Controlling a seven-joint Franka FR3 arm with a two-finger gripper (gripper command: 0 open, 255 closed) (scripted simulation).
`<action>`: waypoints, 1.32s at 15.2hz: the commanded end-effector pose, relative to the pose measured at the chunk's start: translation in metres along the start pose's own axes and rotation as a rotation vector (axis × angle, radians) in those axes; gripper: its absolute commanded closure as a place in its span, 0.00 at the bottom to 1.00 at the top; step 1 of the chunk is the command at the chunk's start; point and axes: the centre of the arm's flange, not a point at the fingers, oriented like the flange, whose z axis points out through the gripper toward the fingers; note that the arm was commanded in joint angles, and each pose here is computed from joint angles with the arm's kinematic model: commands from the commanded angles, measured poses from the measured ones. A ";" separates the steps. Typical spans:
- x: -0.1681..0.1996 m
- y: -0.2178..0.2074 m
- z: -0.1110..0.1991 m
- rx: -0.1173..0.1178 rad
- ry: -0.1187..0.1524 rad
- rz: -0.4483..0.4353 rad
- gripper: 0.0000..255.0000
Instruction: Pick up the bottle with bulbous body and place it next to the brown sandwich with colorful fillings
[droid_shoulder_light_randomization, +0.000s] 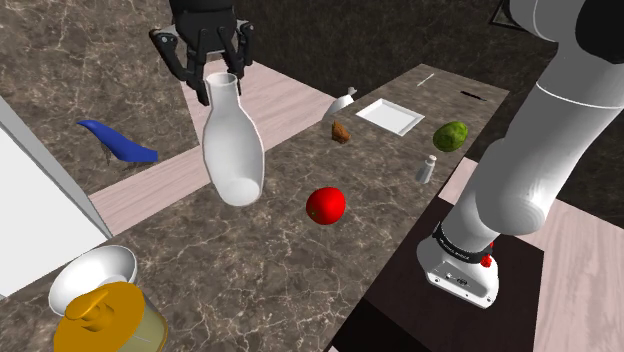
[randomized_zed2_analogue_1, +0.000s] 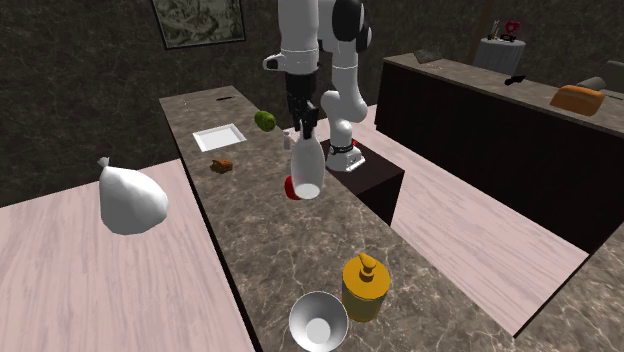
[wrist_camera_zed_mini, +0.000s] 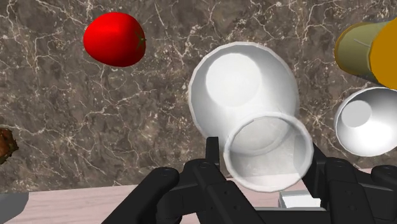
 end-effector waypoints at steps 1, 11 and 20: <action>0.000 -0.001 -0.010 0.000 0.000 0.000 1.00; 0.000 -0.002 -0.063 0.000 0.000 0.000 1.00; 0.000 0.024 -0.097 0.000 0.000 0.000 1.00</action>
